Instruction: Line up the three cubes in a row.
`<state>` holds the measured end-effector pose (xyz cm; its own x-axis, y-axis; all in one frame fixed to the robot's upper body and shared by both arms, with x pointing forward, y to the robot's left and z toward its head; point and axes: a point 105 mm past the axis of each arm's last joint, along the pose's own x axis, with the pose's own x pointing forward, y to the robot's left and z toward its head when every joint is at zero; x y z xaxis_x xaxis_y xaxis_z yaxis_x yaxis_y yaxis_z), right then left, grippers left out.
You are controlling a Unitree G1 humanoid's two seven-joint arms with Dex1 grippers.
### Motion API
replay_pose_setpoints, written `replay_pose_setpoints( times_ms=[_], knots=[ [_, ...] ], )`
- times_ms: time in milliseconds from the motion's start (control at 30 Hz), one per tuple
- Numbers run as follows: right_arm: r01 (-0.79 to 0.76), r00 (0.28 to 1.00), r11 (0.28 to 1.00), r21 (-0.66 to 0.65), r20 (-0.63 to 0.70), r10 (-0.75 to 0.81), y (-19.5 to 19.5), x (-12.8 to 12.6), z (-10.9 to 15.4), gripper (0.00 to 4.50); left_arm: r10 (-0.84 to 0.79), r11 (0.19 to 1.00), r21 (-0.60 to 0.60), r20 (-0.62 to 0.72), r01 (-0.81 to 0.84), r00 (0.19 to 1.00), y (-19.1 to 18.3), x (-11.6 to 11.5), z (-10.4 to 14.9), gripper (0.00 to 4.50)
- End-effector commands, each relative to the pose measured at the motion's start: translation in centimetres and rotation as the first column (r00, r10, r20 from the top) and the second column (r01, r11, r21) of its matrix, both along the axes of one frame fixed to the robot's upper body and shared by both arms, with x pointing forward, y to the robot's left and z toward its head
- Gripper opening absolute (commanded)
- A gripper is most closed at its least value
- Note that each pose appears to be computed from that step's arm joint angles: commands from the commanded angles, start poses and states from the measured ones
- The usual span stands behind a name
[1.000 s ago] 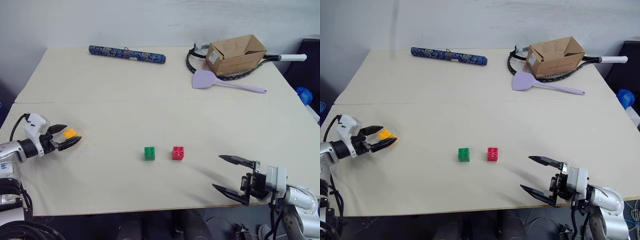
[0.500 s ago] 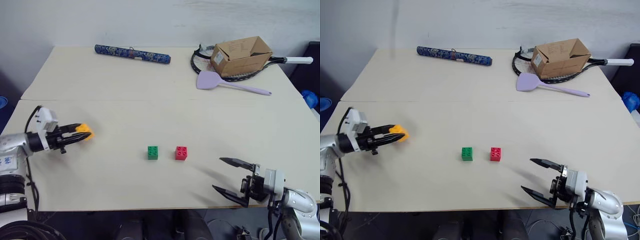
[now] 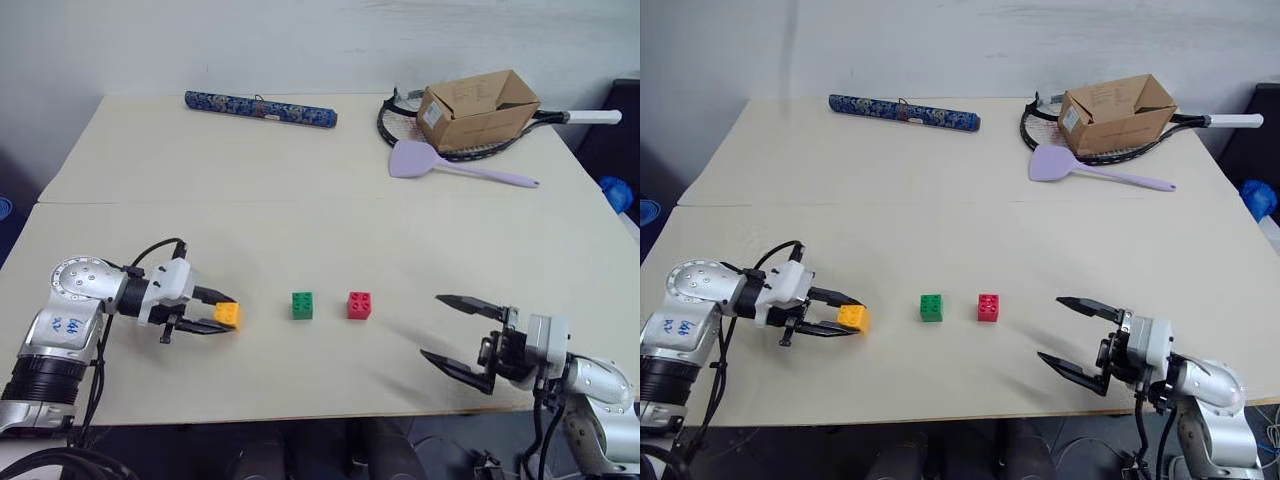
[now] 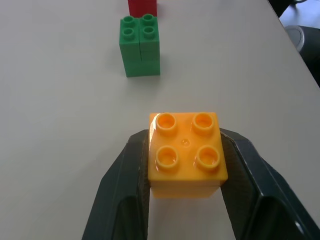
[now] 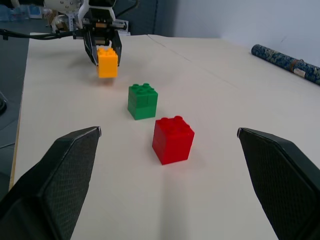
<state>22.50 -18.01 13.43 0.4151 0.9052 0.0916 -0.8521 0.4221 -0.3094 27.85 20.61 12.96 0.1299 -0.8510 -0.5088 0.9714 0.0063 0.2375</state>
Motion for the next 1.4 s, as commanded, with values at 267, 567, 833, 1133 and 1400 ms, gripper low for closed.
replay_pose_setpoints(
  times_ms=[267,567,833,1133,1400],
  knots=[
    [-0.019,1.000,1.000,-0.004,0.023,0.019,1.5,0.2,1.9,4.50,0.005,1.000,0.000,0.029,-0.005,1.000,-0.7,1.3,-0.9,1.50],
    [-0.041,0.999,0.998,-0.040,0.022,0.042,1.9,-0.1,2.4,4.50,0.042,0.999,0.003,0.016,-0.043,0.999,0.3,1.4,-0.8,3.04],
    [-0.028,0.999,0.993,-0.113,0.042,0.033,-0.2,-0.1,4.1,4.50,0.190,0.979,-0.089,0.075,-0.183,0.979,4.2,-0.7,2.0,4.22],
    [-0.002,0.999,0.954,-0.301,0.043,0.016,-4.4,1.8,4.4,4.50,0.502,0.863,-0.092,0.056,-0.496,0.863,9.6,-4.2,1.7,4.22],
    [-0.008,1.000,0.935,-0.355,-0.027,-0.002,-5.3,3.0,3.1,4.50,0.585,0.809,-0.108,0.055,-0.578,0.809,9.8,-4.9,1.3,4.22]
  ],
)
